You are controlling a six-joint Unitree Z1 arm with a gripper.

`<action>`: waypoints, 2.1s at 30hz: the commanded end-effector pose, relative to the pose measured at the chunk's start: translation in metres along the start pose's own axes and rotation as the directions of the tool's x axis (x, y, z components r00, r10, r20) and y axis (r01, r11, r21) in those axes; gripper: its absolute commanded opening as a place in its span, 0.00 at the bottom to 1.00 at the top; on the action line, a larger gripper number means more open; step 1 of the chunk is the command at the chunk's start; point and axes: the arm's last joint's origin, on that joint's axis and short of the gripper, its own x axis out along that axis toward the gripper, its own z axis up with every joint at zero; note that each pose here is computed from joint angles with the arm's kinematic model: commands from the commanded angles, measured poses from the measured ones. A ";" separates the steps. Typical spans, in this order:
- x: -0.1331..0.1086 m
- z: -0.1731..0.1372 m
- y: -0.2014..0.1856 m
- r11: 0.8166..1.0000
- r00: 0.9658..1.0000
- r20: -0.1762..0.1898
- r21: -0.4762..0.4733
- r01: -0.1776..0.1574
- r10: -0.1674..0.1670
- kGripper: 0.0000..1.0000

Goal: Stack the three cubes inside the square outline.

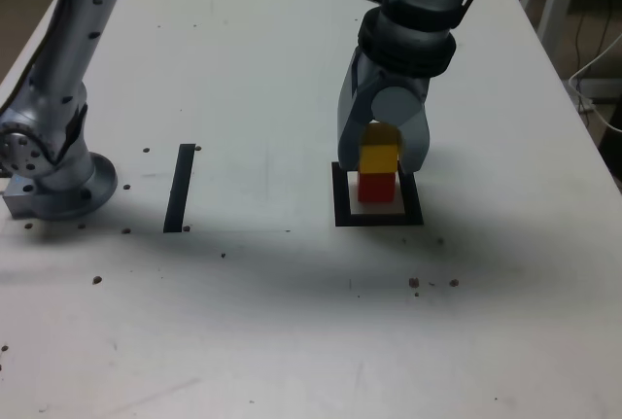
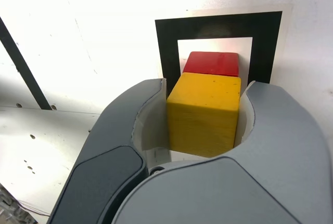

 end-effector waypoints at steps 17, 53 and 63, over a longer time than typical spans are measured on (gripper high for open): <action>0.006 0.002 0.003 1.000 1.000 -0.008 -0.001 0.002 -0.002 0.75; -0.007 -0.034 0.193 0.966 0.997 0.078 -0.259 0.017 0.004 0.99; -0.001 -0.018 0.221 0.903 0.994 0.107 -0.427 0.056 -0.011 0.99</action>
